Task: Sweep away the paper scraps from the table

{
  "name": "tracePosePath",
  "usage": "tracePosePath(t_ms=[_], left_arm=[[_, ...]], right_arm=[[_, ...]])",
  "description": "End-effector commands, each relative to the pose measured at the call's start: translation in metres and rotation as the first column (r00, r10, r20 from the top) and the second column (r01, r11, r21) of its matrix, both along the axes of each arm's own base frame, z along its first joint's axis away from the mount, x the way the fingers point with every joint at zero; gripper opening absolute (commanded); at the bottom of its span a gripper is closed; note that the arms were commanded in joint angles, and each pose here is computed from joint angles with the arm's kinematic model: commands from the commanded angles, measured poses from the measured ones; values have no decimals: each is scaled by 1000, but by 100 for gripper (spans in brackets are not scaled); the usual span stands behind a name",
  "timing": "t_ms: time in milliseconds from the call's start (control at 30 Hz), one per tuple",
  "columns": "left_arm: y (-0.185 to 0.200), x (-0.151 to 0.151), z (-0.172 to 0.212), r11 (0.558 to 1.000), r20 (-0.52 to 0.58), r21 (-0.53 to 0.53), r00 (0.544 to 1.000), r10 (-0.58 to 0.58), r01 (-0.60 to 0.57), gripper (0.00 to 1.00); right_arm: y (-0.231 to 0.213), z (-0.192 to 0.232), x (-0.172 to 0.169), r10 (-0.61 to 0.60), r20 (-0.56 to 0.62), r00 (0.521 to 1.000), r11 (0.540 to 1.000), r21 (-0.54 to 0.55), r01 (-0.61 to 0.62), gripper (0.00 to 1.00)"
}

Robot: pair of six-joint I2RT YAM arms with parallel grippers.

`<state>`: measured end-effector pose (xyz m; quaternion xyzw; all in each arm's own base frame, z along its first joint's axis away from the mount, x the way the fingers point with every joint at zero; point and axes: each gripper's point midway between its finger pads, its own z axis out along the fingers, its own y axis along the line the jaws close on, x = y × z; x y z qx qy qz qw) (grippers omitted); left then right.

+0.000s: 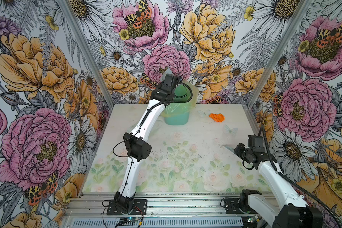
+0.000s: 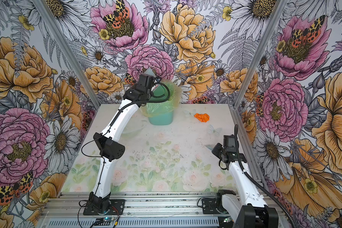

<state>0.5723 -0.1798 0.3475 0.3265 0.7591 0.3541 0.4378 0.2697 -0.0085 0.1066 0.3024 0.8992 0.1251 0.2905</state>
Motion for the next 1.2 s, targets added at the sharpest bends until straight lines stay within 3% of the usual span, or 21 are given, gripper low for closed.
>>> tracePosePath(t_ms=[0, 100, 367, 900, 1167], left_arm=[[0, 11, 11, 975, 75, 217, 997, 31, -47, 0], [-2, 18, 14, 948, 122, 304, 991, 59, -94, 0], [-8, 16, 23, 951, 138, 299, 990, 35, -76, 0], [-2, 9, 35, 905, 126, 419, 992, 21, -72, 0], [1, 2, 50, 903, 145, 423, 989, 18, -78, 0]], right_arm=[[0, 7, 5, -5, 34, 999, 1000, -10, 5, 0], [0, 7, 5, -3, 34, 999, 1000, -8, 3, 0], [0, 5, 4, -2, 30, 1000, 1000, -14, 2, 0], [0, 2, 2, -1, 23, 1000, 1000, -17, 1, 1], [0, 1, 1, 0, 24, 1000, 1000, -20, 0, 1]])
